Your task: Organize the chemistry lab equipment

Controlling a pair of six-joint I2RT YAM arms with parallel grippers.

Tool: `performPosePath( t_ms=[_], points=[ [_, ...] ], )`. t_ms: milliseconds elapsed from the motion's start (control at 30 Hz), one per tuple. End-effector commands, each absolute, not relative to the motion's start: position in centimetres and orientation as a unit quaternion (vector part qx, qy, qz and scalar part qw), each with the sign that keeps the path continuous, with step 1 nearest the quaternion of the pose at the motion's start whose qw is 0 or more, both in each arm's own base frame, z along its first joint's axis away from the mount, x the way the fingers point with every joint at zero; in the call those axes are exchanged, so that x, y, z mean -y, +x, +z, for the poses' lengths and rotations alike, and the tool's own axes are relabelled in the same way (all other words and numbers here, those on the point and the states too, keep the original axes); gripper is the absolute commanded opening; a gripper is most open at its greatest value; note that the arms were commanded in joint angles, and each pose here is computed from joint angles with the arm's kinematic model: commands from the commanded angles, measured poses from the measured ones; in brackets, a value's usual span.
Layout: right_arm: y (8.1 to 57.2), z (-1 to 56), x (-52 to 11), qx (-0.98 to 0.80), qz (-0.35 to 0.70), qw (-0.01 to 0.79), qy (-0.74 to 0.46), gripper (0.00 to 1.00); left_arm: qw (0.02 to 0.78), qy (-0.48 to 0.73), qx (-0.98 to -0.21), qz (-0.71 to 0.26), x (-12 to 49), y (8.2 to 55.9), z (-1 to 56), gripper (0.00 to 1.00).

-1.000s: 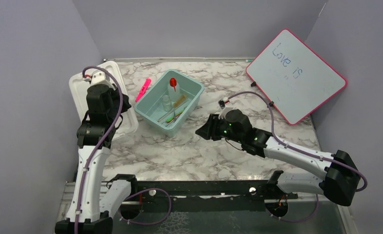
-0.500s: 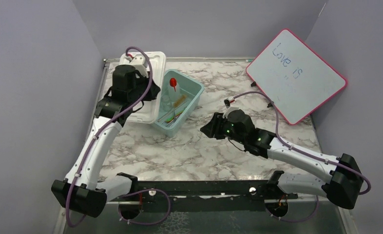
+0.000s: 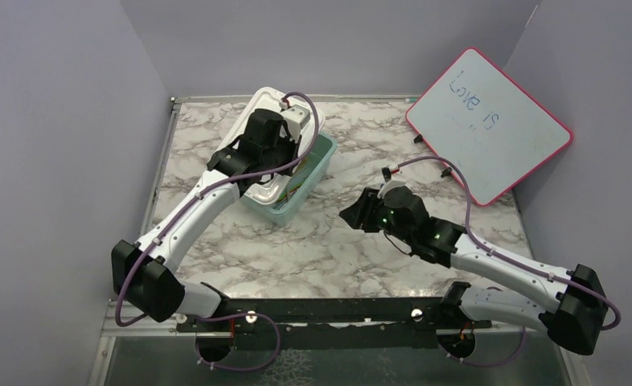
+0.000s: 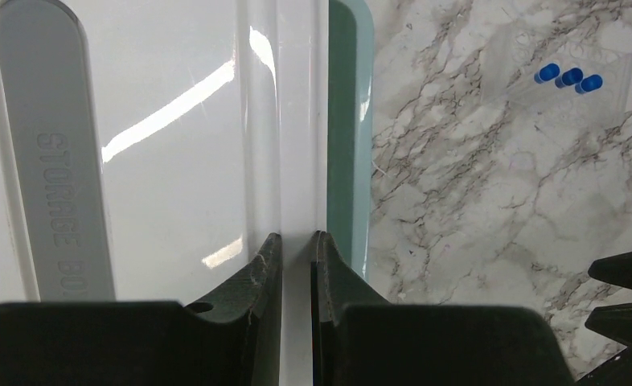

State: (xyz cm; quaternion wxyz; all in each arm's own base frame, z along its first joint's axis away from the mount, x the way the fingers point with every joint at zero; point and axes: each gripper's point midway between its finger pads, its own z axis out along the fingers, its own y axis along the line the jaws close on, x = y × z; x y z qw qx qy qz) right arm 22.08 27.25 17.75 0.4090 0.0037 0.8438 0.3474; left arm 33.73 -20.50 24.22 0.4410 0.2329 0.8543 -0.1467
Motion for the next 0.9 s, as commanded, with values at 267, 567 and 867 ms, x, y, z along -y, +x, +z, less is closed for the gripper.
performPosePath(
  t_ms=[267, 567, 867],
  points=[
    [21.9, 16.4, -25.8, -0.851, 0.327, 0.41, 0.03, 0.46, 0.396, 0.274, -0.865, -0.14, 23.3, 34.0, 21.2, 0.01],
    [21.9, 15.7, -25.6, -0.854, 0.323, 0.407, 0.034, 0.46, 0.329, 0.245, -0.9, -0.143, 23.3, 32.9, 18.7, 0.01],
    [21.8, 15.4, -25.5, -0.855, 0.321, 0.405, 0.038, 0.46, 0.32, 0.276, -0.889, -0.178, 25.1, 32.4, 18.7, 0.02]
  ],
)
